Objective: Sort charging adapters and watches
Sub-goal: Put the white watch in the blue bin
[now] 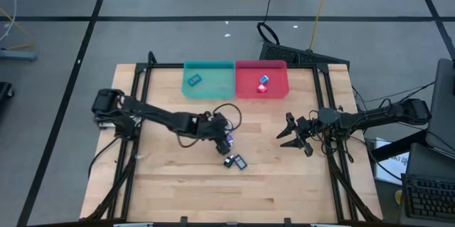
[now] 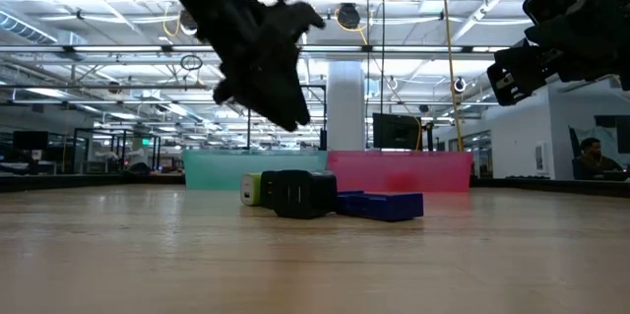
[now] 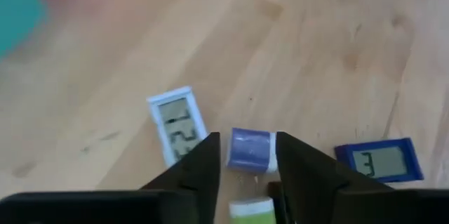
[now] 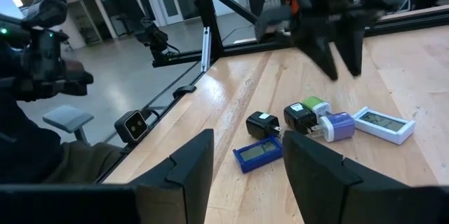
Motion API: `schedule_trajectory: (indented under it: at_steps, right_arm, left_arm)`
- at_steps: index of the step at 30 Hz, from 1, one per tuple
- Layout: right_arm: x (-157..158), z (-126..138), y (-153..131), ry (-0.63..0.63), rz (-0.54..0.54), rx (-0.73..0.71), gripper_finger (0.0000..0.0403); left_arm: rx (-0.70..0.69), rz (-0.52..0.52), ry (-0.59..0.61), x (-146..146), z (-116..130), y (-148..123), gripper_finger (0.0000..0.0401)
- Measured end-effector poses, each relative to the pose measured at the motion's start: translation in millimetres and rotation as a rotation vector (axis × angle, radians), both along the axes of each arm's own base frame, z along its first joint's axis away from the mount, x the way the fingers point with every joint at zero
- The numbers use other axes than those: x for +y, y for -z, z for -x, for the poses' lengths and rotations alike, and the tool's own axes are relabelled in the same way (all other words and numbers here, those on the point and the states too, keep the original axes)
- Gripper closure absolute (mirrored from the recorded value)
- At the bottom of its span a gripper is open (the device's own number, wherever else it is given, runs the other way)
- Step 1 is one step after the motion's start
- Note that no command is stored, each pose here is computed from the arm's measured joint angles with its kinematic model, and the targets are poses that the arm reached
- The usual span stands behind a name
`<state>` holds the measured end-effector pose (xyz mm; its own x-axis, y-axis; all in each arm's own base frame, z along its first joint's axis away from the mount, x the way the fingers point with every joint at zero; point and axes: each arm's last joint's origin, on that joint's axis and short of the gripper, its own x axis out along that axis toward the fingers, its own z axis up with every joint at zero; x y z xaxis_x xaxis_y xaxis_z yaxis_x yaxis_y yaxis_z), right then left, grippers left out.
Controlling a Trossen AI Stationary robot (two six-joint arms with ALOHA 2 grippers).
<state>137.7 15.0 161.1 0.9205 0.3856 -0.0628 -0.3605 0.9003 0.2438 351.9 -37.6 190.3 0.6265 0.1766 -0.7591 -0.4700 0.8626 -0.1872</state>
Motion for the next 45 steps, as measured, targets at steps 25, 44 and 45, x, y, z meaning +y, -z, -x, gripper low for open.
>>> schedule_trajectory:
  at_steps: [25,44,45]
  right_arm:
    - [0,0,0,0.0,0.0,0.004,0.0245]
    - [0,0,0,0.0,0.0,0.005,0.0241]
    - [0,0,0,0.0,0.0,0.005,0.0242]
  left_arm:
    - [0.225,0.0,-0.196,31,-18,65,0.0202]
    - [0.234,-0.006,-0.102,27,-18,64,0.0176]
    - [0.243,-0.01,-0.083,27,-18,65,0.0171]
